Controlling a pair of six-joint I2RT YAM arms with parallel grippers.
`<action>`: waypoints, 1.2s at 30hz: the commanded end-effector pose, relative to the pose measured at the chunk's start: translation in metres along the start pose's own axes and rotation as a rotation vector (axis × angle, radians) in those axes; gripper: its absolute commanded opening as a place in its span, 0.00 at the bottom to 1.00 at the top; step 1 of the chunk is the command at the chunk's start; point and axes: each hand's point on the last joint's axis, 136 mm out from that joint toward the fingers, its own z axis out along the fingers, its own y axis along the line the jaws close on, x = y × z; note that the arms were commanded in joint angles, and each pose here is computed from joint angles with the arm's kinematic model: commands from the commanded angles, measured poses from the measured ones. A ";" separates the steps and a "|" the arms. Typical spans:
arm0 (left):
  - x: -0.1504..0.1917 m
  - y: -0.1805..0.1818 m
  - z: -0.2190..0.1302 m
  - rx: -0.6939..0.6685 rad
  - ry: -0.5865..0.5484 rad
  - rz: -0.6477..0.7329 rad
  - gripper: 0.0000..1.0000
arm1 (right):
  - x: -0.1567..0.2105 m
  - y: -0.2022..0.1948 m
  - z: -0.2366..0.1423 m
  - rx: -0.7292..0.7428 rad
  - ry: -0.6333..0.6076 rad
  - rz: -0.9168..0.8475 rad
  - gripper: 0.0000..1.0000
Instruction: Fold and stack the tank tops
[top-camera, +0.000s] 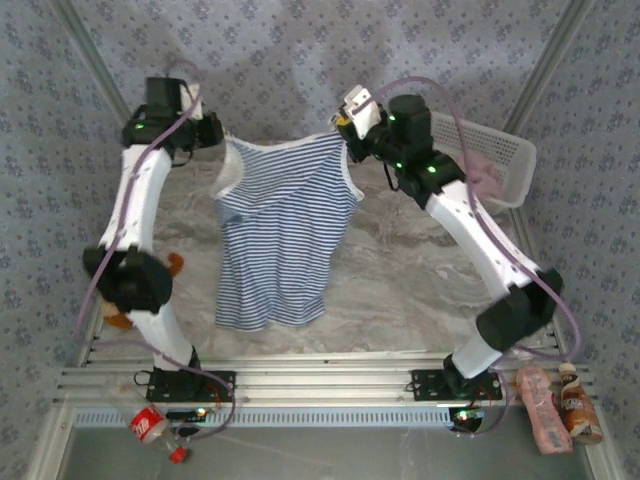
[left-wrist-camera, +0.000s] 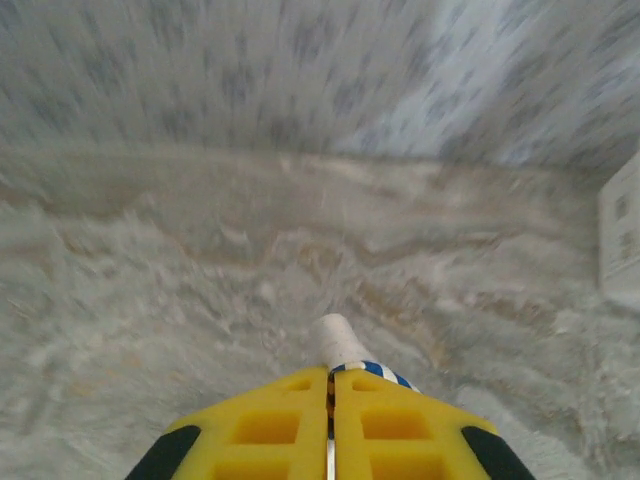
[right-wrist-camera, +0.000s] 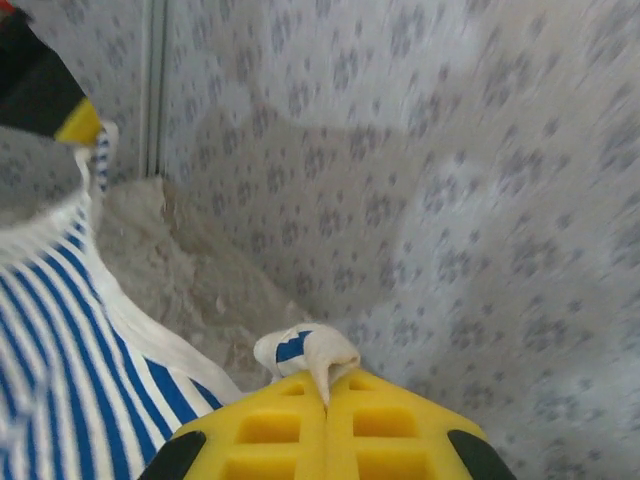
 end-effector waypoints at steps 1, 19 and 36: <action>0.004 -0.008 0.030 0.048 0.025 -0.015 0.11 | 0.043 -0.006 0.040 -0.021 0.100 0.091 0.00; 0.145 0.010 0.058 -0.088 0.441 -0.018 0.47 | 0.196 0.039 0.038 -0.108 0.566 0.473 0.53; 0.373 0.054 -0.039 -0.289 0.641 -0.317 0.53 | 0.284 0.245 -0.086 -0.397 0.751 0.433 0.69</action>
